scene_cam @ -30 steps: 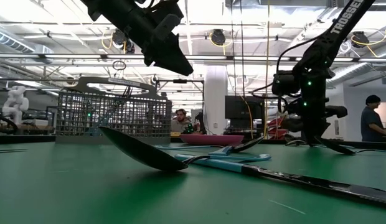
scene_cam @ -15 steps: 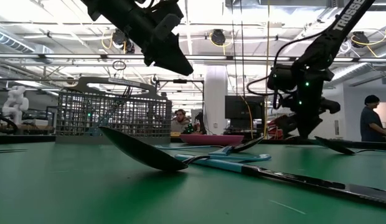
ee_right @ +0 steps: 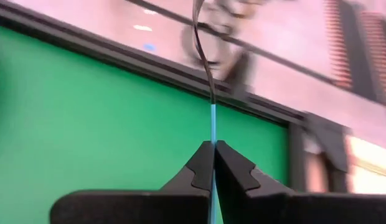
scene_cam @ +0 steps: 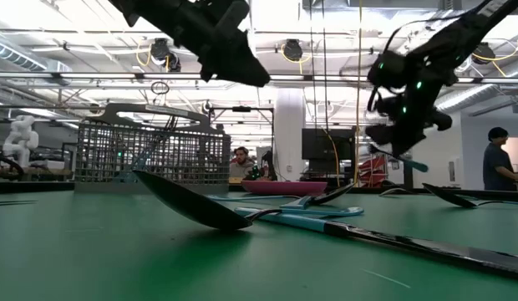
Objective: Sort silverware
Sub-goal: Put the blue fork into the gray silverware holder
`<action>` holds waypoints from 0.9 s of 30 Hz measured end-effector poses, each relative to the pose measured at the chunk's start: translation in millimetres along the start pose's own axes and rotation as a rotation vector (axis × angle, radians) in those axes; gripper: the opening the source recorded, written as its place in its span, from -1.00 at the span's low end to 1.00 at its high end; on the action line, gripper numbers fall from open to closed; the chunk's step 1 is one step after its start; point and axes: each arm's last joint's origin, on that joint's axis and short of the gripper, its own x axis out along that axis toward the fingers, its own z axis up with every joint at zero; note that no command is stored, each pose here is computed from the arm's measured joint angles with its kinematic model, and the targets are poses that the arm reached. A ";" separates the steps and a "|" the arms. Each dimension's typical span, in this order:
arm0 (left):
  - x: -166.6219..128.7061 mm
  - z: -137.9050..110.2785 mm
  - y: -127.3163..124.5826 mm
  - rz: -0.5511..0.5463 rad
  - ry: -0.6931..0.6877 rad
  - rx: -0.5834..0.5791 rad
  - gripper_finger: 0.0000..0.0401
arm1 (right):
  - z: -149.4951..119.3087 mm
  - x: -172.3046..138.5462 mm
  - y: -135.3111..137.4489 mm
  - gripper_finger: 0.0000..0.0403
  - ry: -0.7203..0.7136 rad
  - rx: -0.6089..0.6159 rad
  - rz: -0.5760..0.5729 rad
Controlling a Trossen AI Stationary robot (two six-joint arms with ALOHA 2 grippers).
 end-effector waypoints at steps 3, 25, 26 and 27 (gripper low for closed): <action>0.0 2.2 -0.2 -0.002 -0.022 -0.005 -0.48 | 7.5 -14.7 -2.3 -1.00 -0.032 0.008 0.177; -13.7 -23.6 26.7 -0.321 -0.523 -0.339 -0.48 | -2.0 -89.0 36.9 -1.00 -0.501 0.083 1.317; -9.7 -22.3 25.6 -0.323 -0.531 -0.339 -0.48 | -3.1 -91.2 40.4 -1.00 -0.504 0.079 1.337; -6.2 -20.4 24.5 -0.325 -0.540 -0.340 -0.48 | -4.2 -93.4 43.5 -1.00 -0.510 0.076 1.358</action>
